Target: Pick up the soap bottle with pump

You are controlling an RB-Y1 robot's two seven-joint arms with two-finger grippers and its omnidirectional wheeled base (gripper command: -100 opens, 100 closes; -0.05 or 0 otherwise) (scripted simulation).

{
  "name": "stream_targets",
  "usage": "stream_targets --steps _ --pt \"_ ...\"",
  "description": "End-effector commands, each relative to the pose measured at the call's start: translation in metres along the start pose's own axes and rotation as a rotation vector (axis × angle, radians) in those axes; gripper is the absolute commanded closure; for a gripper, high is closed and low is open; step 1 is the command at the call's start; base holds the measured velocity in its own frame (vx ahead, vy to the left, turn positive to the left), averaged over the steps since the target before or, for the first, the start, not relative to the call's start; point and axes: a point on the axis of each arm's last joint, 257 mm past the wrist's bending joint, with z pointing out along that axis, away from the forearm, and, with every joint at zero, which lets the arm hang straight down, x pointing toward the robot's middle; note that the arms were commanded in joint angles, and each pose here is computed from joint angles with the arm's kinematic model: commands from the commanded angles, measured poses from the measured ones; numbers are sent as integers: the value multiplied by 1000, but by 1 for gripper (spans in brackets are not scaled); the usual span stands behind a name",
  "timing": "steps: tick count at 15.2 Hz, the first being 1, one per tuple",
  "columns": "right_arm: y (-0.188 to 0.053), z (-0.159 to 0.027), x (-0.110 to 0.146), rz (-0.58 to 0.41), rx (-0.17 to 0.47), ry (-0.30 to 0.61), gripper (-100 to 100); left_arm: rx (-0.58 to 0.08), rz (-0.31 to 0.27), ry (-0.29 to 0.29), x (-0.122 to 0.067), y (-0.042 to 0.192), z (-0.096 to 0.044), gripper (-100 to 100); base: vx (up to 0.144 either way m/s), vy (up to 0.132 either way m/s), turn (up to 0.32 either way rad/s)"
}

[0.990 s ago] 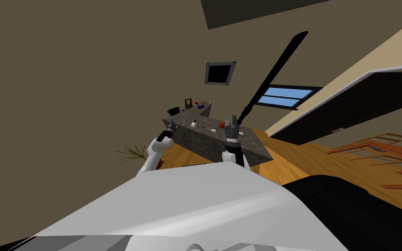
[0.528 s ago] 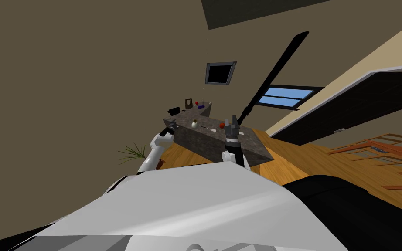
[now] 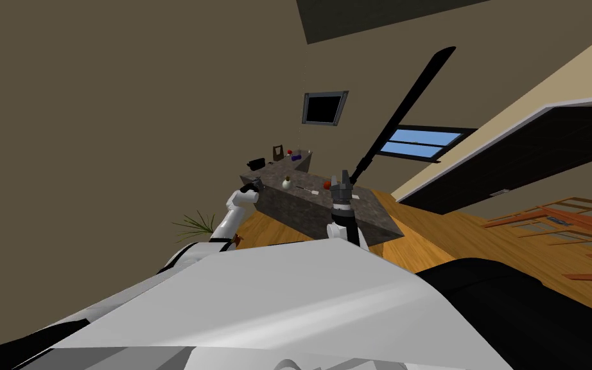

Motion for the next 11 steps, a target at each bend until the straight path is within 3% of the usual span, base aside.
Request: stream_targets --steps 1,5,6,9,10,11 --pt "0 0 0 0 0 0 0 -44 -11 -15 0 5 5 -100 10 1 -6" --pt "0 0 0 0 0 0 0 -110 -40 -39 1 10 15 -100 12 -1 -7" --pt "0 0 0 0 0 0 0 -134 -74 -49 3 9 20 -100 19 -2 -17" --pt "0 0 0 0 0 0 0 -175 -70 -64 3 14 22 -100 20 -2 -8" --pt "0 0 0 0 0 0 0 -207 -103 -78 6 15 27 -100 20 -4 -18" --pt "0 0 0 0 0 0 0 -225 -100 -84 7 16 28 -100 26 -4 -22"
